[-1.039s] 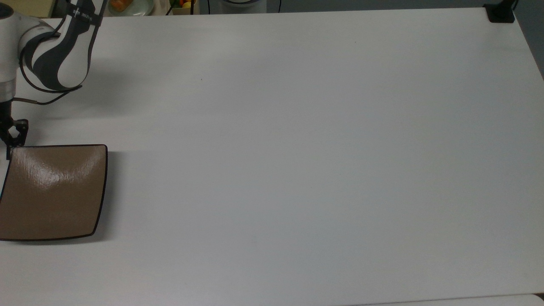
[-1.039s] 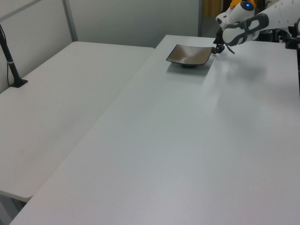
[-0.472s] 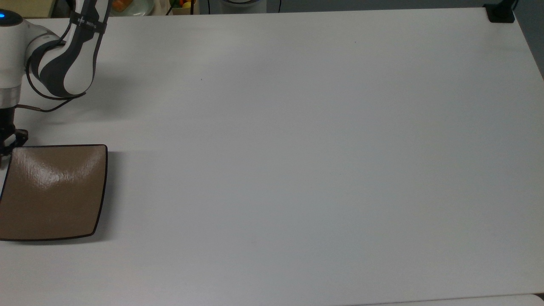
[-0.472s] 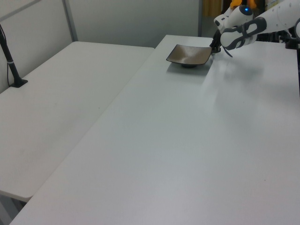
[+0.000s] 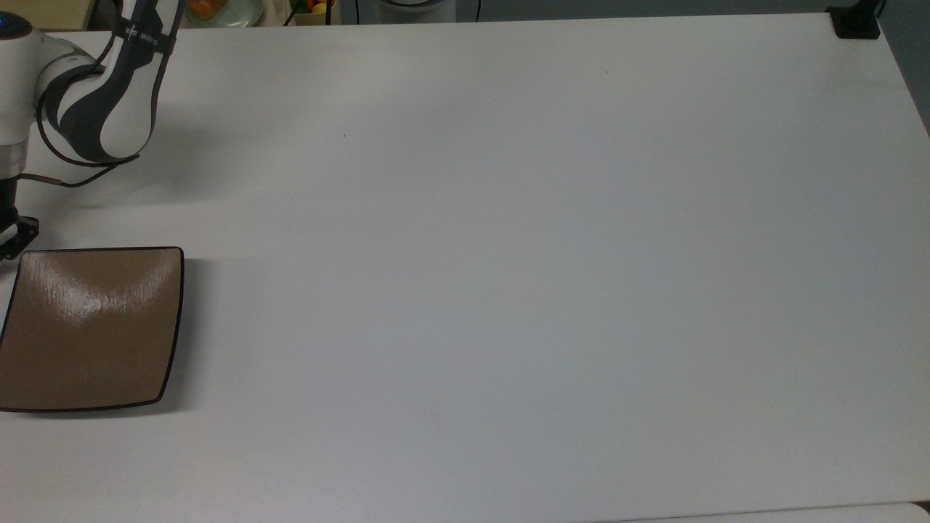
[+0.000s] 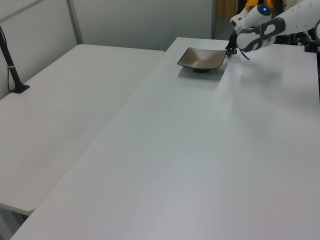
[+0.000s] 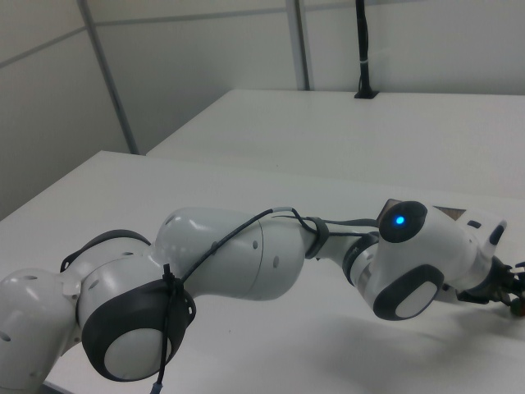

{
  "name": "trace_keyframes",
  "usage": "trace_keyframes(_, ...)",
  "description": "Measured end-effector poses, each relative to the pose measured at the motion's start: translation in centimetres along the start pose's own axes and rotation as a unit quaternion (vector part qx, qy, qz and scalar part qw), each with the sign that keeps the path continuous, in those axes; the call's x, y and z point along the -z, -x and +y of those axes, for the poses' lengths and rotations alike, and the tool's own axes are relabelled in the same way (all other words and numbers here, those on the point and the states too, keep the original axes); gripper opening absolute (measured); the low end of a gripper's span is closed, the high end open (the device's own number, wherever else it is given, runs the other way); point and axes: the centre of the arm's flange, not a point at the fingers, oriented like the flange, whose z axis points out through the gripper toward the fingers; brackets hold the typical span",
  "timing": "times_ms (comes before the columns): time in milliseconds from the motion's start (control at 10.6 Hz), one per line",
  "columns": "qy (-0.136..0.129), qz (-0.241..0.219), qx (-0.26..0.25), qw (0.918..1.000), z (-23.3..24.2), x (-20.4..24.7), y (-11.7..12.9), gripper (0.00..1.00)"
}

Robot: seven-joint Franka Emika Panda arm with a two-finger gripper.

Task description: Strawberries on a ceramic plate

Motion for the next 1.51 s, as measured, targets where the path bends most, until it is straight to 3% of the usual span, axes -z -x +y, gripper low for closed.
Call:
trace_keyframes(661, 0.01, 0.003, -0.004, 0.9999, 1.3, 0.8, 0.1, 0.28)
trace_keyframes(1039, 0.037, 0.017, -0.01, 0.9991, 4.5, 4.2, -0.7, 0.28)
trace_keyframes(1511, 0.041, 0.085, -0.074, 0.9928, 5.8, 9.8, -6.5, 0.28)
